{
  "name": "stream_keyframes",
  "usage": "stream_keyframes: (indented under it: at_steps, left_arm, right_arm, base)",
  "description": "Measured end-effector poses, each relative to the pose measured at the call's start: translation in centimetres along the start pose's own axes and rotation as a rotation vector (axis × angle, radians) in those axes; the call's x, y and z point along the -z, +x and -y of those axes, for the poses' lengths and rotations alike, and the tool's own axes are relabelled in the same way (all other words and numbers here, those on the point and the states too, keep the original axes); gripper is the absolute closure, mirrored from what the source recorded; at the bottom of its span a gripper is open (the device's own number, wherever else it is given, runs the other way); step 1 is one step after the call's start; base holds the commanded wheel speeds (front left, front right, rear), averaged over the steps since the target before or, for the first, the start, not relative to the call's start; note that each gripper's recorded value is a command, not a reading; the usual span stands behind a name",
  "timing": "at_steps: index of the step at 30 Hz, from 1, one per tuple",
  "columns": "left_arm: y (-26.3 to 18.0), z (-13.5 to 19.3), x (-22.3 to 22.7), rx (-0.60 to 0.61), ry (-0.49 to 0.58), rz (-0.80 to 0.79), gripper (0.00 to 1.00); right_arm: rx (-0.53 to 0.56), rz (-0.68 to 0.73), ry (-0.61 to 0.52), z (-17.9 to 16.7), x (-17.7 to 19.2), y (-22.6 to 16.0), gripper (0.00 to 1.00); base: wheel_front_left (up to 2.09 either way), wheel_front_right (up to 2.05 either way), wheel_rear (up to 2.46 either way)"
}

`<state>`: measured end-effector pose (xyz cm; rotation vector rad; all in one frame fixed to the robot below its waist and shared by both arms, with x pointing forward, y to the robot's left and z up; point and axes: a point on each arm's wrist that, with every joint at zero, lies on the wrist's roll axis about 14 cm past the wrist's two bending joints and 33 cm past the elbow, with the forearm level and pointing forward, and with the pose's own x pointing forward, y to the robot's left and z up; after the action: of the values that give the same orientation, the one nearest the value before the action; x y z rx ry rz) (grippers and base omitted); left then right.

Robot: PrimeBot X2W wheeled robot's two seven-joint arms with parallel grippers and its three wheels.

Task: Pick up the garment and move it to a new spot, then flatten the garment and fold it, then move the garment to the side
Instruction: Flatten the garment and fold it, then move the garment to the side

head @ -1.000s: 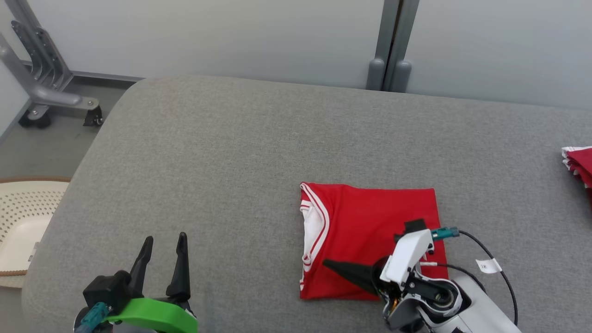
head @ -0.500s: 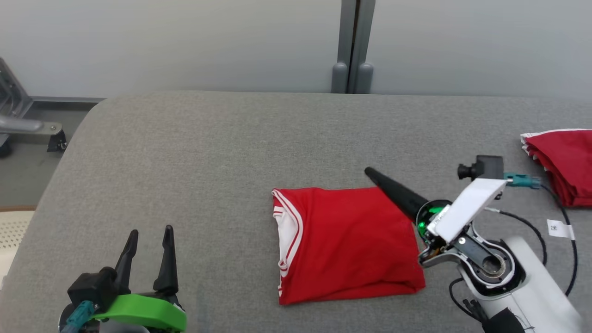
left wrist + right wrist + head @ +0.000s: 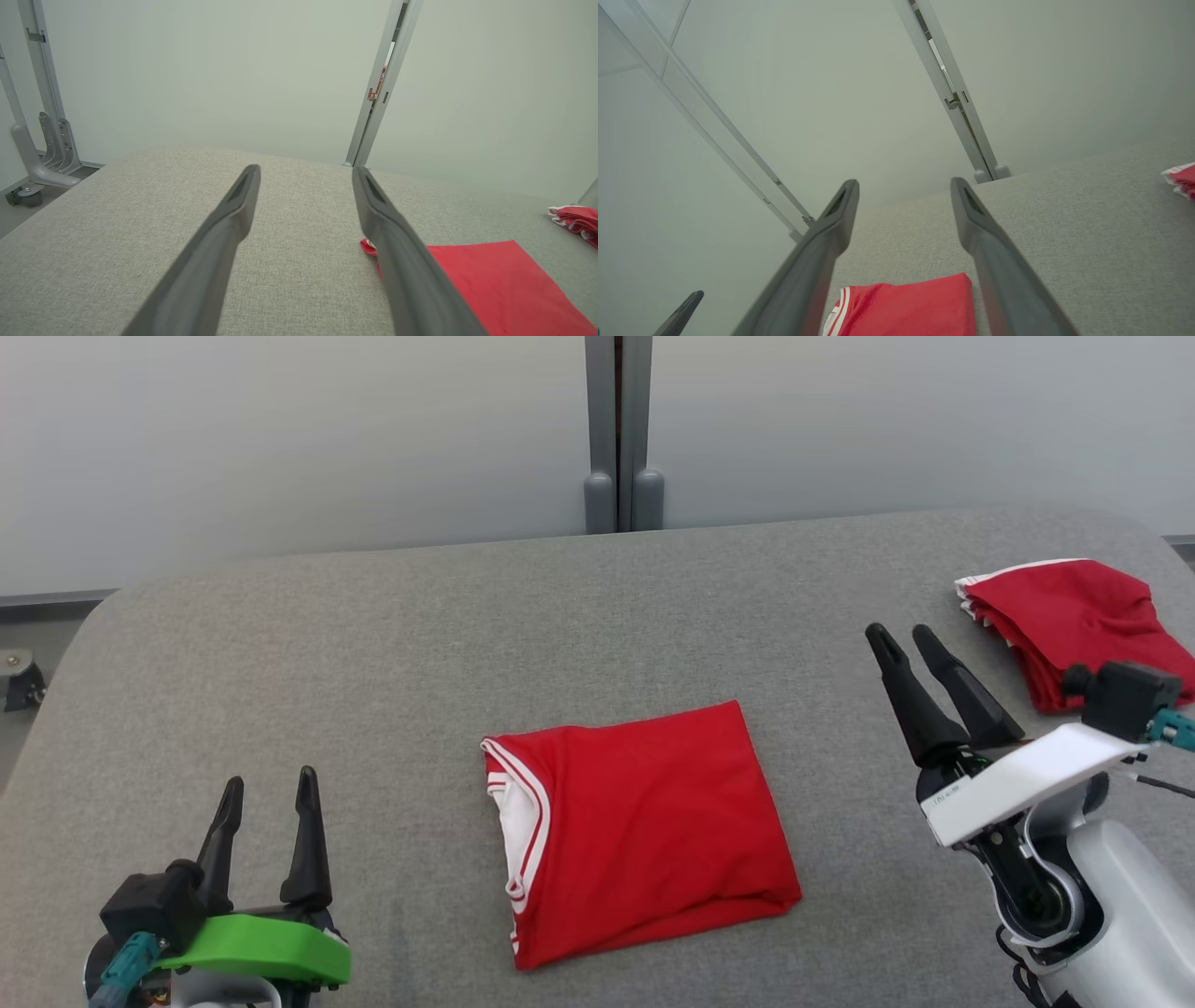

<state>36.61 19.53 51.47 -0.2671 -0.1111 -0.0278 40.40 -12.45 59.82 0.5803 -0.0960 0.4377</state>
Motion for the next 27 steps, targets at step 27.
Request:
stream_keyframes:
  at_steps: [27]
  left_arm:
    - [0.4, 1.0, 0.5, 0.041, 0.036, -0.020, 0.00]
  right_arm:
    - [0.272, -0.045, -0.426, 7.7, 4.2, -4.9, 0.00]
  base:
    - [0.00, 0.00, 0.00]
